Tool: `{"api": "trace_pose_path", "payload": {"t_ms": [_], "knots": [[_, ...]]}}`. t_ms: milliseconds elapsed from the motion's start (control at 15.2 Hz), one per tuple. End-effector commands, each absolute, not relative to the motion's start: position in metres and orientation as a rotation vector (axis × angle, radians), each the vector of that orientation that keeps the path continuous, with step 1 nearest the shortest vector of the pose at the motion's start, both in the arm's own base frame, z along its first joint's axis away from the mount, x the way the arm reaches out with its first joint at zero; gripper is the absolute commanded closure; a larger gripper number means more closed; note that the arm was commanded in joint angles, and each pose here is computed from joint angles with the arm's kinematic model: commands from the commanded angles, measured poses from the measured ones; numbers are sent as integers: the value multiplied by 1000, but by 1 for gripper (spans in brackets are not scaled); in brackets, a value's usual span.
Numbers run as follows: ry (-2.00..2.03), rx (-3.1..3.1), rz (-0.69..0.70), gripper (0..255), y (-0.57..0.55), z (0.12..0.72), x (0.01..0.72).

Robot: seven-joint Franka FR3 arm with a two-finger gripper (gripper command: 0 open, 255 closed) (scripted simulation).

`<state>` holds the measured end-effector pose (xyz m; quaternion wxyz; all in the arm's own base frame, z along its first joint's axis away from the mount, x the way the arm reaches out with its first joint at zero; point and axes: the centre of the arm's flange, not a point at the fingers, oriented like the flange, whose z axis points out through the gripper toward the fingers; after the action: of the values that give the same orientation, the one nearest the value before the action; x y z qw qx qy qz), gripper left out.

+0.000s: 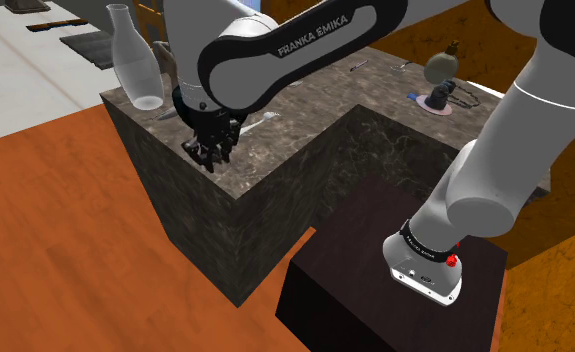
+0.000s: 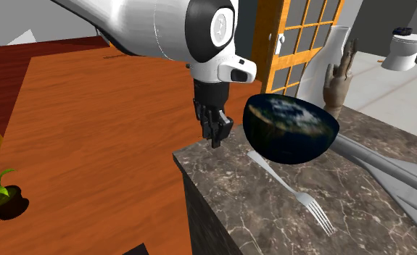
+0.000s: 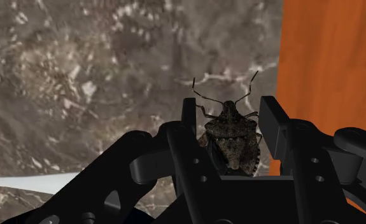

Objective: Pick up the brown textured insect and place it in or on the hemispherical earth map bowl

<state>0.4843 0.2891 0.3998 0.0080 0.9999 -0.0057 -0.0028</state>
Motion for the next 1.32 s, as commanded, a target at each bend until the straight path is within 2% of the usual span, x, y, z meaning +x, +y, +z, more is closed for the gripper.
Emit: {"api": "trace_pose_path", "payload": {"t_ms": [0, 1254], "knots": [[-18, 3125, -10, 255, 288, 409, 485], [-18, 3125, -10, 255, 288, 509, 485]]}}
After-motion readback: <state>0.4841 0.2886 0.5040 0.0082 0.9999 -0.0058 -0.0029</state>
